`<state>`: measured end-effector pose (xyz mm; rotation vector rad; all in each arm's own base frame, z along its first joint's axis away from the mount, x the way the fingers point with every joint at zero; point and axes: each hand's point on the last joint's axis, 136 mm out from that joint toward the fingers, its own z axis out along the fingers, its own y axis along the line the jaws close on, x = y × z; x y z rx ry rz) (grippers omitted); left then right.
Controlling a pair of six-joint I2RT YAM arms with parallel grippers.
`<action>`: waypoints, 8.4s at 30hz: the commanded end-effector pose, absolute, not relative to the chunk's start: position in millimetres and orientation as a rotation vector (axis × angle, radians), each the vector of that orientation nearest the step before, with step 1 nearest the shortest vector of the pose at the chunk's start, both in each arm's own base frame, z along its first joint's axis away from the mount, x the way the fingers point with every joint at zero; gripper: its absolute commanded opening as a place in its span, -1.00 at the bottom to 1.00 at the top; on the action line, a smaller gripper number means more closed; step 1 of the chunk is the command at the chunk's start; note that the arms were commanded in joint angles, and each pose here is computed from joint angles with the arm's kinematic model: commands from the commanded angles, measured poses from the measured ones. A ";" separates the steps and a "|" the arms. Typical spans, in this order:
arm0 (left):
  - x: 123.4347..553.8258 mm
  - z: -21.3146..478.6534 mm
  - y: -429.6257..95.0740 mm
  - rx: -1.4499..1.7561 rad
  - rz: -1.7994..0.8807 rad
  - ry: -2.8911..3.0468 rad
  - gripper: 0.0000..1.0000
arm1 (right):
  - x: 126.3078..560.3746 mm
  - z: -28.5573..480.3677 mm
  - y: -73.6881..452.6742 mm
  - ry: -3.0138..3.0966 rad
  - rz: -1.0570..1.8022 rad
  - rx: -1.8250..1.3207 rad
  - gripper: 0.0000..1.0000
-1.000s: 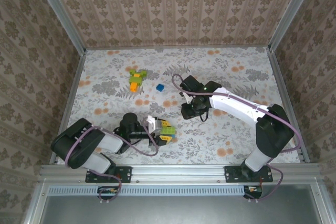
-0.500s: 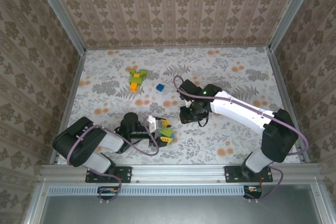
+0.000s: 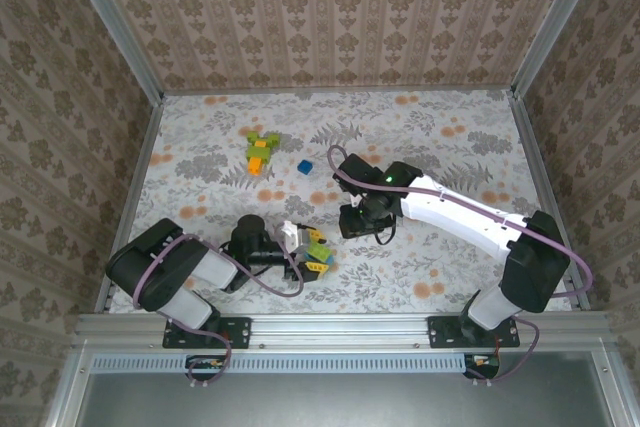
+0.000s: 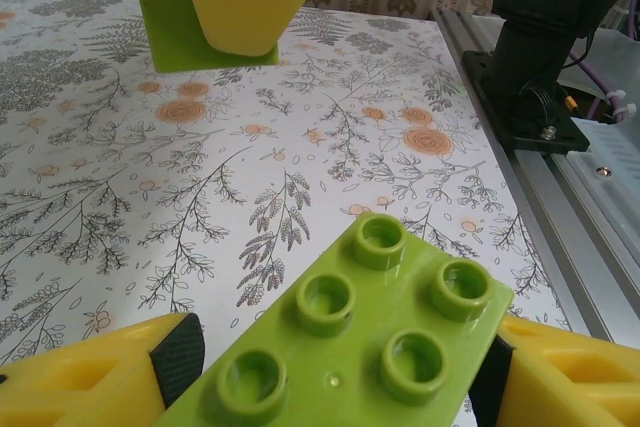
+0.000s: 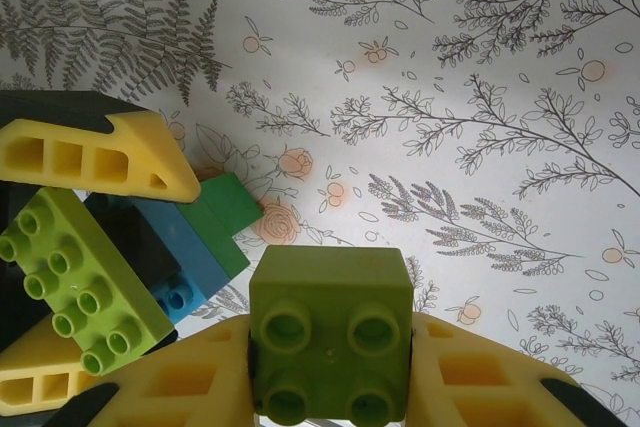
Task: Assemble a carrot with lego
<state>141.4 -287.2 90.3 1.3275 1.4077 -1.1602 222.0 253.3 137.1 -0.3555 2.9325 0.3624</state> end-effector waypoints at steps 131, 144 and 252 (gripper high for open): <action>156.3 54.7 -297.9 1.391 -1.036 1.530 -0.39 | 184.4 104.2 257.8 3.043 -0.014 -0.027 -0.59; 156.7 52.9 -298.8 1.396 -1.029 1.536 -0.39 | 195.2 125.7 277.1 3.007 0.118 -0.090 -0.20; 156.9 64.2 -298.0 1.370 -1.012 1.517 1.00 | 191.5 137.0 216.8 2.940 0.162 -0.066 0.08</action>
